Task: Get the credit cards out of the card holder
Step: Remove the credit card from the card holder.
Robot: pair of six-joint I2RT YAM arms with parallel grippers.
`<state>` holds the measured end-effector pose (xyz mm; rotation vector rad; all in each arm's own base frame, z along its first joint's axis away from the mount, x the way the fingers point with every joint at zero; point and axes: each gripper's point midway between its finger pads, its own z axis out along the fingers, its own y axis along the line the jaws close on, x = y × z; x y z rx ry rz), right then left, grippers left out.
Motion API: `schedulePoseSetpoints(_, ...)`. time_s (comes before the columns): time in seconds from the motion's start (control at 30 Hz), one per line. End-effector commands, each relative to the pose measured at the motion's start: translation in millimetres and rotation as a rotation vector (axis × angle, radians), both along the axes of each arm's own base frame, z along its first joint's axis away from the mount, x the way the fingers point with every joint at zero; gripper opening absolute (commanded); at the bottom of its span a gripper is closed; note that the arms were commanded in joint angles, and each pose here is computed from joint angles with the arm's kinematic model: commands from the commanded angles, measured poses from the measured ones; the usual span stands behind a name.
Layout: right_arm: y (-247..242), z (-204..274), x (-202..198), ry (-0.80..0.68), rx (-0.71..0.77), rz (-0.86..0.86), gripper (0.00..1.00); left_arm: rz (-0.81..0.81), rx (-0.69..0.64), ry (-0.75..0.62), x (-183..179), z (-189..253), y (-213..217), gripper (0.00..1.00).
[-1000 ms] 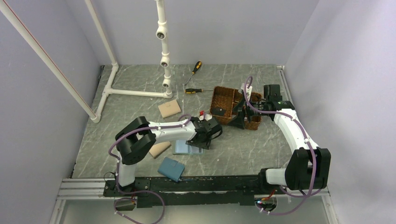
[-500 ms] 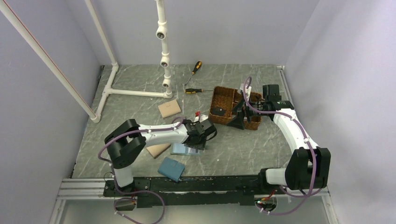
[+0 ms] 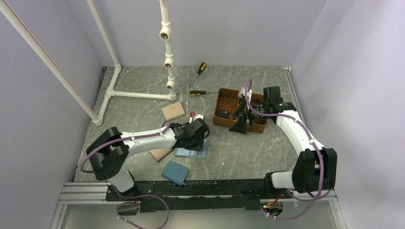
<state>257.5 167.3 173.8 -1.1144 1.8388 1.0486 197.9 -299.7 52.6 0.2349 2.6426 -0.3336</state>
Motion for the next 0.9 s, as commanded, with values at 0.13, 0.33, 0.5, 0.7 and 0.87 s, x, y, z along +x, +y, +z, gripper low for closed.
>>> schedulePoseSetpoints(0.13,32,-3,-1,0.012,-0.008,0.076,0.93,0.048,-0.252,-0.007,11,26,9,0.43)
schedulePoseSetpoints(0.33,47,-15,-5,0.048,-0.031,0.103,0.85,0.078,-0.36,0.016,14,28,23,0.4)
schedulePoseSetpoints(0.5,58,-22,-6,0.075,-0.043,0.112,0.74,0.101,-0.417,0.031,15,28,33,0.38)
schedulePoseSetpoints(0.7,70,-34,-8,0.108,-0.07,0.122,0.61,0.121,-0.458,0.033,17,31,43,0.35)
schedulePoseSetpoints(0.87,81,-45,-12,0.139,-0.097,0.144,0.53,0.133,-0.488,0.035,17,31,48,0.35)
